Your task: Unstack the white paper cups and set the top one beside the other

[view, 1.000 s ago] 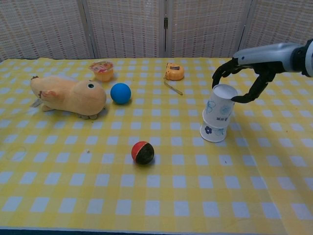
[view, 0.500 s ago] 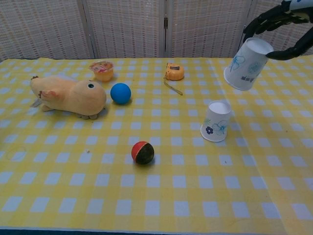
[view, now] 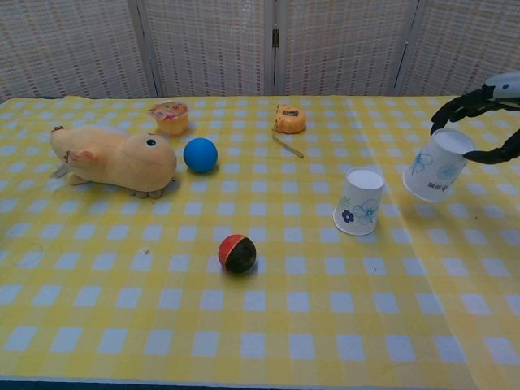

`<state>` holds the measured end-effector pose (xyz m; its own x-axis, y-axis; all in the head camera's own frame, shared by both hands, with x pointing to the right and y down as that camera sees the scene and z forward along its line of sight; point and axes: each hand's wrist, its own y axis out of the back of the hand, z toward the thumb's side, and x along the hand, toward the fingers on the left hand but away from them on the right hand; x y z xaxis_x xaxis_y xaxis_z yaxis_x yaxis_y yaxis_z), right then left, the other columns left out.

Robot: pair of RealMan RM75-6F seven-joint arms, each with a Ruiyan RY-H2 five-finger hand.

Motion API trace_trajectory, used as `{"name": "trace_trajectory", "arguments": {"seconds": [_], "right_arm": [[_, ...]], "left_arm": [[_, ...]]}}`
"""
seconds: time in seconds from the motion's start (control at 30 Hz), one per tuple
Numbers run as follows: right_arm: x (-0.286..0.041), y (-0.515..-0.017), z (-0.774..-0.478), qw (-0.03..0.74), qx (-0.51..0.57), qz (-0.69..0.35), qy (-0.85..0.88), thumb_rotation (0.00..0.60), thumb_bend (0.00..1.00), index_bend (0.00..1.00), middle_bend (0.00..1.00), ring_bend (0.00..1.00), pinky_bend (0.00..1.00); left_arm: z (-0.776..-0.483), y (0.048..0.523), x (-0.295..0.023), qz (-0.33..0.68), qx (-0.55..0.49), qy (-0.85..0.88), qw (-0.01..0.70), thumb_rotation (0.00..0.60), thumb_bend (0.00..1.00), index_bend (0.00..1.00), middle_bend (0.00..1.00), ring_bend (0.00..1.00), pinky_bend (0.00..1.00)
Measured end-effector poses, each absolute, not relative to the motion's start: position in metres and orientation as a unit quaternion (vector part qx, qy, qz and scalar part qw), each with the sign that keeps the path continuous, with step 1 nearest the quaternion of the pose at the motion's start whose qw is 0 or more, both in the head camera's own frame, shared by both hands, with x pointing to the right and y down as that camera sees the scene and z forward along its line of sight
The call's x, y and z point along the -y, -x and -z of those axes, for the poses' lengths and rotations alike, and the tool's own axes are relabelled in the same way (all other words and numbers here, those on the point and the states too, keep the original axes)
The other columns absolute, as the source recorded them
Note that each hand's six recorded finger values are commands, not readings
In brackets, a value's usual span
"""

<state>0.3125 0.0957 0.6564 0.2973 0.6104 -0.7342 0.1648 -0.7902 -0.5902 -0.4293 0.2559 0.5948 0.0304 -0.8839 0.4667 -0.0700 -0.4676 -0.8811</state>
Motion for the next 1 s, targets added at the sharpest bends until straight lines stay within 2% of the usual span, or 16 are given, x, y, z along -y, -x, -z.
{"name": "trace_trajectory", "arguments": {"seconds": [0.27, 0.77, 0.9, 1.0], "right_arm": [[-0.107, -0.307, -0.679, 0.197, 0.238, -0.534, 0.787, 0.6, 0.47, 0.33, 0.14, 0.11, 0.06], [-0.111, -0.294, -0.69, 0.189, 0.233, -0.522, 0.798, 0.6, 0.47, 0.32, 0.14, 0.11, 0.06], [-0.113, -0.292, -0.692, 0.19, 0.231, -0.522, 0.799, 0.6, 0.47, 0.29, 0.13, 0.11, 0.06], [-0.114, -0.292, -0.692, 0.189, 0.227, -0.524, 0.799, 0.6, 0.47, 0.22, 0.13, 0.11, 0.06]], "left_arm": [[-0.595, 0.429, -0.257, 0.585, -0.378, 0.627, 0.348, 0.6, 0.34, 0.04, 0.04, 0.06, 0.0], [-0.596, 0.431, -0.258, 0.588, -0.376, 0.627, 0.346, 0.6, 0.33, 0.04, 0.04, 0.06, 0.0], [-0.597, 0.432, -0.259, 0.589, -0.376, 0.627, 0.345, 0.6, 0.33, 0.04, 0.04, 0.06, 0.0], [-0.598, 0.432, -0.259, 0.589, -0.377, 0.627, 0.344, 0.6, 0.34, 0.04, 0.04, 0.06, 0.0]]}}
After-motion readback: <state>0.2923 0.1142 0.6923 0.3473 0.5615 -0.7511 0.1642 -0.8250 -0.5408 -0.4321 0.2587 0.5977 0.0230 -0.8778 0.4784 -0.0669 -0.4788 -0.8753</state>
